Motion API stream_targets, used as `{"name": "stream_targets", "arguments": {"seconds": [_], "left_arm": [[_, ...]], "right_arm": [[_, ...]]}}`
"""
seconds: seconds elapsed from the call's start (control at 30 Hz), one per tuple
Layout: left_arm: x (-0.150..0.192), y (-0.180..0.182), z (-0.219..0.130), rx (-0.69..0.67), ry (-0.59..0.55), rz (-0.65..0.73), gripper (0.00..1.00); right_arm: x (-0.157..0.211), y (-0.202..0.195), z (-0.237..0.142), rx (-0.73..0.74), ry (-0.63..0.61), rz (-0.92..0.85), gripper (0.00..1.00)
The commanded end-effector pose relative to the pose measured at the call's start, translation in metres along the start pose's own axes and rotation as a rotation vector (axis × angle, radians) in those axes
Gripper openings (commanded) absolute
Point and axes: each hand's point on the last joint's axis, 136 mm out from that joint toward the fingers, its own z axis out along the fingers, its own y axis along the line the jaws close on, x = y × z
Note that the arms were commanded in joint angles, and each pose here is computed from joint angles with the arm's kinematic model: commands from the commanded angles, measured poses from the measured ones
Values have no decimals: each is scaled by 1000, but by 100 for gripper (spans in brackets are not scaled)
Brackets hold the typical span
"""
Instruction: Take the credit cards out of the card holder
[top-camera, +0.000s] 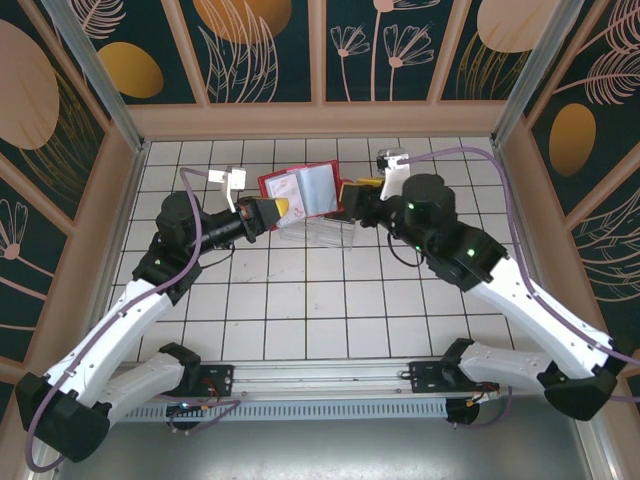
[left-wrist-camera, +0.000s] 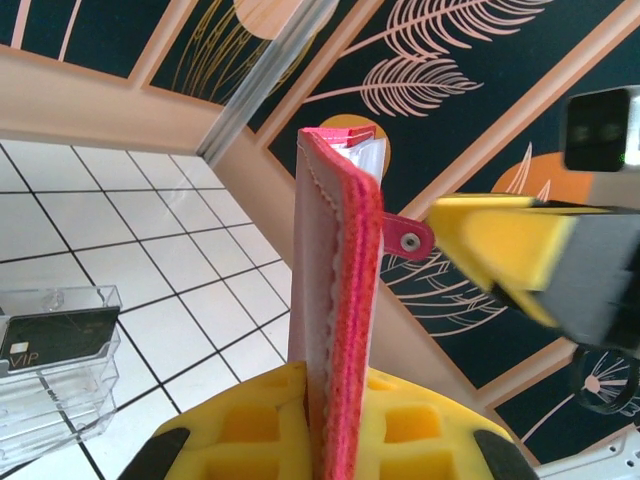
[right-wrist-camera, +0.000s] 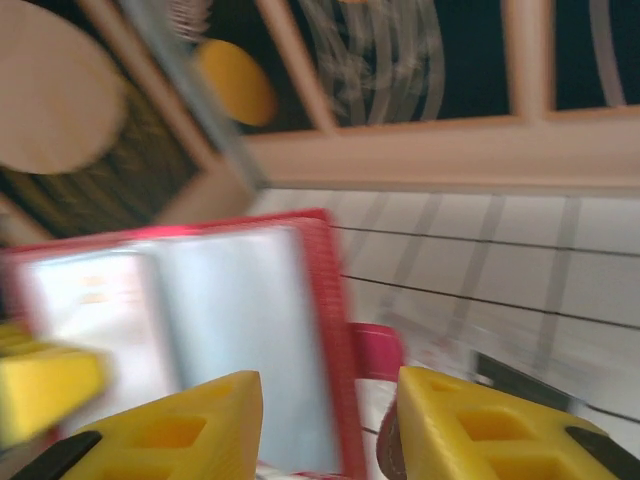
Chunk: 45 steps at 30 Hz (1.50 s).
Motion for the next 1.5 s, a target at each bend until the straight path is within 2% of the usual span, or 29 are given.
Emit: {"name": "stream_targets", "arguments": {"seconds": [0.0, 0.1, 0.2, 0.3, 0.47, 0.77, 1.0, 1.17, 1.47], "left_arm": [[-16, -35, -9, 97, -32, 94, 0], [-17, -50, -13, 160, -27, 123, 0], [-17, -64, -19, 214, -21, 155, 0], [-17, -77, -26, 258, -14, 180, 0], [-14, -95, -36, 321, 2, 213, 0], [-12, -120, -50, 419, 19, 263, 0], [-11, -119, -48, 419, 28, 267, 0], [-10, -120, -49, 426, 26, 272, 0], [-13, -120, -46, 422, 35, 274, 0]], "right_arm": [[-15, 67, -18, -388, -54, -28, 40], [2, 98, -18, -588, 36, -31, 40], [13, 112, -8, -670, 130, 4, 37], [14, 115, -3, -675, 150, 15, 33], [7, 110, -8, -645, 112, 0, 34], [2, 113, -19, -687, 105, 21, 35], [-1, 119, -24, -739, 116, 31, 35], [-7, 103, -21, -654, 95, 39, 36], [1, 117, -21, -751, 166, 45, 36]]}}
